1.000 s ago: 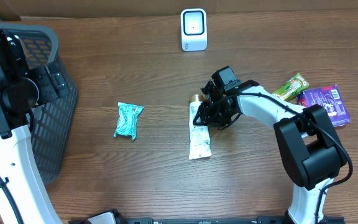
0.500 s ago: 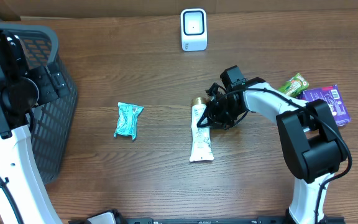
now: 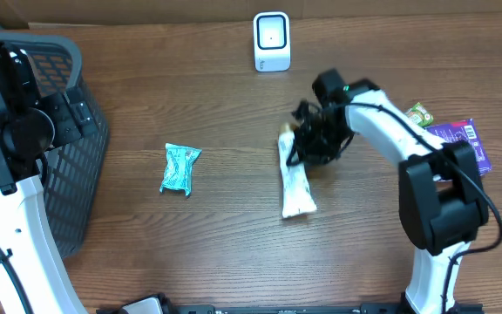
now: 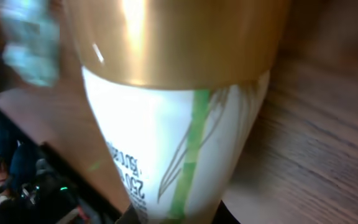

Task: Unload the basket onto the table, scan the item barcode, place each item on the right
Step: 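Raise the tube and hold it in front of the scanner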

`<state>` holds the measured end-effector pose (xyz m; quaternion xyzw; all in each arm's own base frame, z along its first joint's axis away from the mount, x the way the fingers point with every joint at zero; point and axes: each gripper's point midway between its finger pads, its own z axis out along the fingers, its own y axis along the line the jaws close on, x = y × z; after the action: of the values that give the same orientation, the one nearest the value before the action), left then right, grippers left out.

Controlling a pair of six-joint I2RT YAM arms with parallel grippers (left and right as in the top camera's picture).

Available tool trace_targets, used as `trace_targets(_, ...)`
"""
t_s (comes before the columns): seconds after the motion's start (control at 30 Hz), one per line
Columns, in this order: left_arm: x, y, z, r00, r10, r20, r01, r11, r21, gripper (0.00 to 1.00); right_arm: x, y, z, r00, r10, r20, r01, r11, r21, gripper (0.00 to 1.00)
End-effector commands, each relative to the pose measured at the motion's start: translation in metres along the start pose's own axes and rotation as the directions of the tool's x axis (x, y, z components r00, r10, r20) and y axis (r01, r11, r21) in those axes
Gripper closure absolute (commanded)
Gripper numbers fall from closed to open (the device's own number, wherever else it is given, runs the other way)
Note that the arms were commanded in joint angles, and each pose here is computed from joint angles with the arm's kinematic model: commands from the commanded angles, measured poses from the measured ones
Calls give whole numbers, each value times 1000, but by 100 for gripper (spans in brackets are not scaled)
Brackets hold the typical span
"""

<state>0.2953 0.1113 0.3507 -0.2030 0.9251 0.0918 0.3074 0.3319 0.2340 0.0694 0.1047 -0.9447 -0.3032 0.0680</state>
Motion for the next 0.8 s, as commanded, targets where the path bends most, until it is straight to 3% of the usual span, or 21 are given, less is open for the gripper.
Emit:
trace_targets(0.0, -4, 0, -3, 1000, -17, 15, 17, 1000, 6, 0, -14, 94, -95, 944, -230, 236, 267, 954, -138, 96)
trace_targets(0.3, -4, 0, -3, 1000, -17, 15, 17, 1000, 6, 0, 10, 166, -190, 840, -352, 413, 436, 891, -128, 96)
trace_targets(0.57, -5, 0, -3, 1000, -17, 16, 17, 1000, 5, 1, 19, 179, -213, 794, -385, 470, 475, 876, -85, 96)
trace_targets(0.67, -4, 0, -3, 1000, -17, 15, 17, 1000, 6, 1, 6, 164, -214, 787, -375, 490, 423, 906, 14, 96)
trace_targets(0.77, -4, 0, -3, 1000, -17, 16, 17, 1000, 5, 0, -24, 130, -224, 752, -352, 557, 248, 934, 256, 96)
